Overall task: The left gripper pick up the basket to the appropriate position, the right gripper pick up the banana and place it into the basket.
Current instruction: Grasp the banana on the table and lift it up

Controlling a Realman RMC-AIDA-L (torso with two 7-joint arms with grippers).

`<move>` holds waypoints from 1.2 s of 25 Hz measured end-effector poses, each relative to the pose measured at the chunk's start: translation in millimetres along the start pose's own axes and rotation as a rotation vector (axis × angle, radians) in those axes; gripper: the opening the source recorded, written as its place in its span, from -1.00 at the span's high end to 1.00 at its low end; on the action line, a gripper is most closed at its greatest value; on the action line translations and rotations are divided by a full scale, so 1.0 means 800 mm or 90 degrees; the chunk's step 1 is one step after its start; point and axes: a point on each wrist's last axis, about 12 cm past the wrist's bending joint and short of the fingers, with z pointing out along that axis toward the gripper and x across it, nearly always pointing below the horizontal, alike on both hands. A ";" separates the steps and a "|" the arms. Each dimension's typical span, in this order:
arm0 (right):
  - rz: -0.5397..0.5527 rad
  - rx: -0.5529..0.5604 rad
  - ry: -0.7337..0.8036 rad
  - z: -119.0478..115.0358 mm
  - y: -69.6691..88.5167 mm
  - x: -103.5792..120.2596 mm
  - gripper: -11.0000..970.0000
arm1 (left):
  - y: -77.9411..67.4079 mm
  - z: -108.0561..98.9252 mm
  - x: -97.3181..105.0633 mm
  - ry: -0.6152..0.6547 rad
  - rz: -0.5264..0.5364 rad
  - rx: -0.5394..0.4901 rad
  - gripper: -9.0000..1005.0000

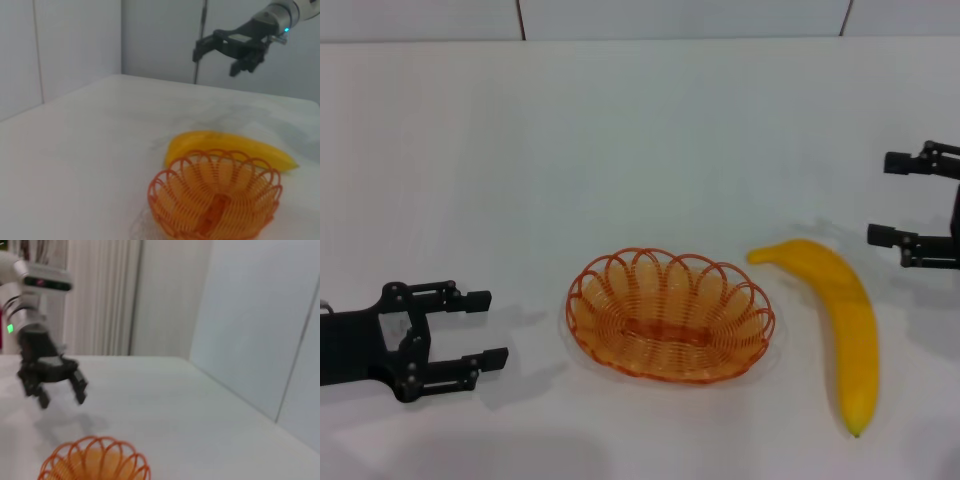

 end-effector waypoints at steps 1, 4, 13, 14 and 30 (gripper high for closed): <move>0.003 0.005 -0.007 -0.003 0.002 0.001 -0.53 | -0.001 0.000 0.001 -0.001 0.003 0.000 -0.38; 0.014 0.009 -0.019 -0.011 0.010 0.002 -0.53 | -0.001 -0.001 0.003 -0.001 0.005 -0.007 -0.37; 0.068 0.049 0.068 -0.047 0.001 -0.018 -0.53 | 0.003 -0.010 0.004 -0.032 -0.011 -0.058 -0.37; 0.063 0.052 0.080 -0.049 -0.001 -0.025 -0.53 | 0.004 -0.011 0.004 -0.034 -0.013 -0.063 -0.37; 0.115 -0.010 0.235 -0.008 -0.030 -0.096 -0.52 | 0.013 -0.008 -0.007 -0.056 0.002 -0.072 -0.37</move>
